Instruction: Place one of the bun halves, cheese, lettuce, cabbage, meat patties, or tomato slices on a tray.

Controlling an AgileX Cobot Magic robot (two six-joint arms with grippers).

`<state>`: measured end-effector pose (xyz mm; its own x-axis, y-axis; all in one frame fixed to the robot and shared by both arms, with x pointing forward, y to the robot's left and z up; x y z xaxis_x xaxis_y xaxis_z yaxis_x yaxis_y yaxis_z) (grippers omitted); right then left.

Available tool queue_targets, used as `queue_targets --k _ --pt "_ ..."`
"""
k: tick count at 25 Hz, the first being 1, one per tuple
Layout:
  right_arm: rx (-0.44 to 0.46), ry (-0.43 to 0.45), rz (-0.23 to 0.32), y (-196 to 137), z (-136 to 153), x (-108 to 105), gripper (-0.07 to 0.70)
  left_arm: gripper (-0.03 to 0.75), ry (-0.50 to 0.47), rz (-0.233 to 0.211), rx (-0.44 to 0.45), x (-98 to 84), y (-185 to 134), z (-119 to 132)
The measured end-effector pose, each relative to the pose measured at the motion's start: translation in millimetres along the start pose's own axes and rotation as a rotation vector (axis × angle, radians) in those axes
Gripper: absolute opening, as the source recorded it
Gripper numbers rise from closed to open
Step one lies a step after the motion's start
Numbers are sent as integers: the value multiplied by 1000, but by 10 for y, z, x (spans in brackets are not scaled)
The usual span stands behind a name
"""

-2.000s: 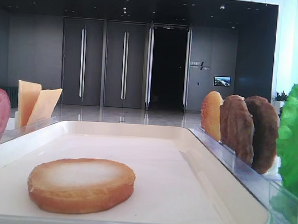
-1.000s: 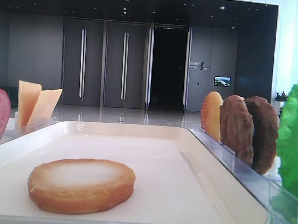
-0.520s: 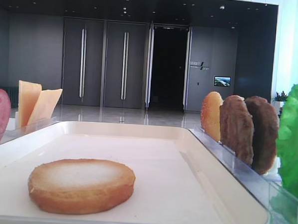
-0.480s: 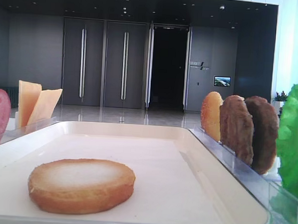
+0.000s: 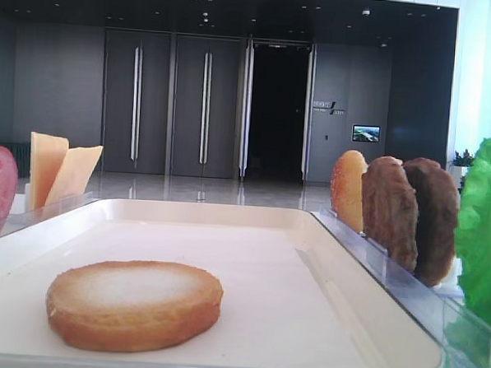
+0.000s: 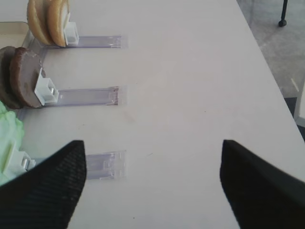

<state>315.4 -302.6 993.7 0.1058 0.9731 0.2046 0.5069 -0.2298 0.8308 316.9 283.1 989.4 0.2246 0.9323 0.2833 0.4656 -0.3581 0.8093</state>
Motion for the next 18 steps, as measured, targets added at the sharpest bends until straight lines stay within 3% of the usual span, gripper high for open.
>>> queue_targets --k 18 --pt "0 0 0 0 0 0 577 486 3 0 -5 6 10 0"
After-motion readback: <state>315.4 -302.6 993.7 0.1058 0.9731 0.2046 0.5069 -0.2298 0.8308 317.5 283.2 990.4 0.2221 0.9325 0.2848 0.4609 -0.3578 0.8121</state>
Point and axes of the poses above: a point on each arm's last joint axis where the gripper is mounted, z pointing out along that axis toward the gripper, x along the wrist's bending axis when the last joint is at zero, y = z × x, the point moved 10 cm from there along z, pointing out along that axis toward the gripper, and after that the axes turned 15 degrees about z, right-handed, at the moved point
